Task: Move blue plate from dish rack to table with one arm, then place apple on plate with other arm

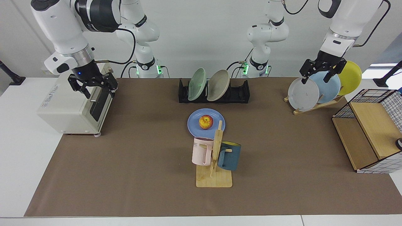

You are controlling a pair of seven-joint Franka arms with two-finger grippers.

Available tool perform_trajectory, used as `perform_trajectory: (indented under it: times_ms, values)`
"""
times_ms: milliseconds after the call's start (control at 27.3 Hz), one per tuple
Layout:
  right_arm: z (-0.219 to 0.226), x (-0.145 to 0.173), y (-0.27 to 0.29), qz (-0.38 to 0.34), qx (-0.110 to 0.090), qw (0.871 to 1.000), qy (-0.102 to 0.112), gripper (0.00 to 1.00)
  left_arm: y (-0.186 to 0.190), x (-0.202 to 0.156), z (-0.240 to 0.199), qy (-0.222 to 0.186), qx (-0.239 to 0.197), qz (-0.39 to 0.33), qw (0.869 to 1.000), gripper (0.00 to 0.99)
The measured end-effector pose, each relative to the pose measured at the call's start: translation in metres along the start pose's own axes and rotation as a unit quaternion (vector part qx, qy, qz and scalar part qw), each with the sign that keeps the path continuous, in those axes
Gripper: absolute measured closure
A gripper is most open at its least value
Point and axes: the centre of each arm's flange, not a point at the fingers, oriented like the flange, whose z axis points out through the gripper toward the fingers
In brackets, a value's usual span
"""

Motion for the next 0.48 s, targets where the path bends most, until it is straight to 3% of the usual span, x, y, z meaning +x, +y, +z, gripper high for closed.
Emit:
perform_trajectory:
  times_ms: [476]
  values:
    - [-0.0027, -0.0012, 0.0001, 0.013, 0.0, 1.0, 0.002, 0.0, 0.0, 0.0, 0.0, 0.0, 0.0, 0.0, 1.0, 0.0]
